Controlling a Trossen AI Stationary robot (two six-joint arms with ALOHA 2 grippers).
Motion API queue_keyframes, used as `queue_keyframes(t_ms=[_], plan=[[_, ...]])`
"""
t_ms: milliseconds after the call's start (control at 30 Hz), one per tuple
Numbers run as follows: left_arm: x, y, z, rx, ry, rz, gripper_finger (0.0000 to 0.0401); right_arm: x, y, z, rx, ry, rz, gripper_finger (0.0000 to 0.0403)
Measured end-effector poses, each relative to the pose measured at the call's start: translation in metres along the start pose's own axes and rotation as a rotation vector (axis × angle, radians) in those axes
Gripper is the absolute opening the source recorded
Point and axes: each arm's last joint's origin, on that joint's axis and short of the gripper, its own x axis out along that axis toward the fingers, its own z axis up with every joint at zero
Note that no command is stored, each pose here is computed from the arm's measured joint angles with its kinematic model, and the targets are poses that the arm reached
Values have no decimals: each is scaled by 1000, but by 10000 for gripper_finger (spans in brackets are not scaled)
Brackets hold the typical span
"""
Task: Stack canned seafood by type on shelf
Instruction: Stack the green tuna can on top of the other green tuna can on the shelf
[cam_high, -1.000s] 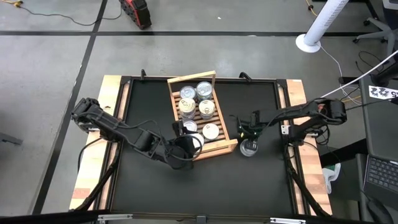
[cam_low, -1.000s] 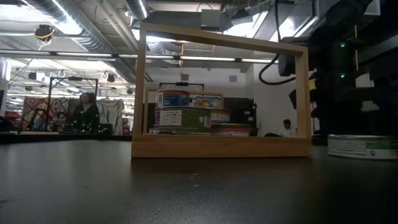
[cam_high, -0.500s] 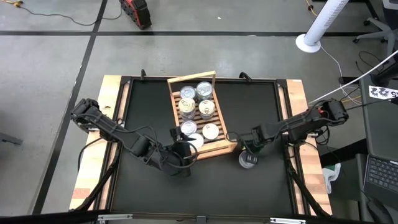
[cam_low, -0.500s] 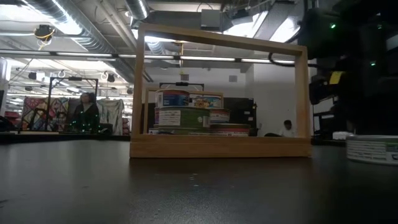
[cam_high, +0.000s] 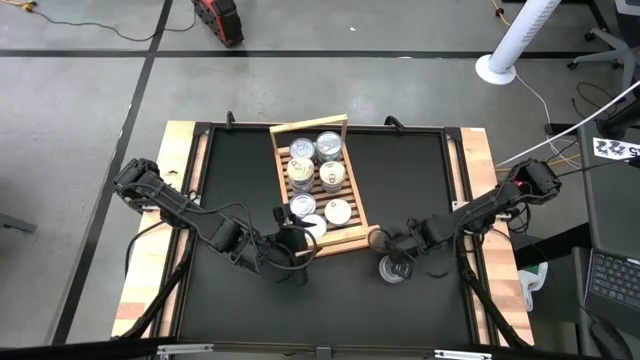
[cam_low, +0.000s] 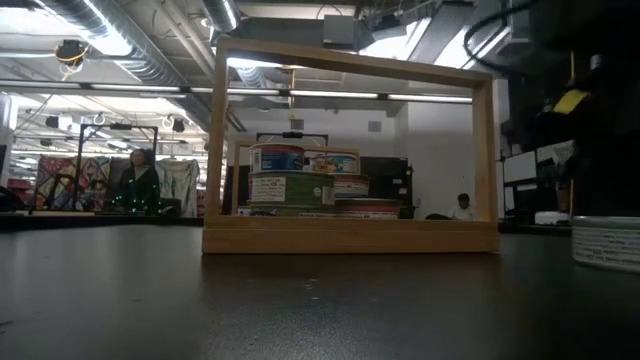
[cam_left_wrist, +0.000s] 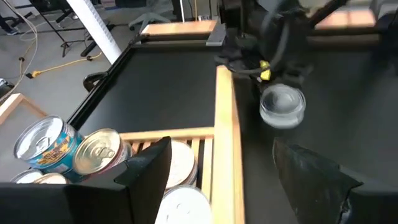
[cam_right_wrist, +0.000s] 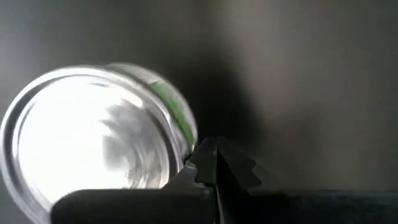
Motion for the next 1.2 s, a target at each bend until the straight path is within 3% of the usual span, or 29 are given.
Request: queue_keyframes(t_ms=[367, 533, 733, 900, 1067, 1200], plan=[[42, -47, -6, 77, -131, -103, 276, -2, 32, -19, 35, -107, 100, 5], [66, -77, -13, 14, -258, -151, 276, -3, 39, -29, 73, -141, 88, 5], [94, -110, -39, -45, -333, -186, 272, -4, 43, -38, 40, -139, 88, 5], [115, -127, -65, -146, -320, -211, 231, -4, 47, -46, 3, -125, 83, 5], [130, -140, -78, -244, -290, -277, 165, -4, 47, -56, 44, -149, 44, 5], [143, -153, -86, -250, -267, -306, 107, -5, 49, -60, 66, -202, 28, 5]])
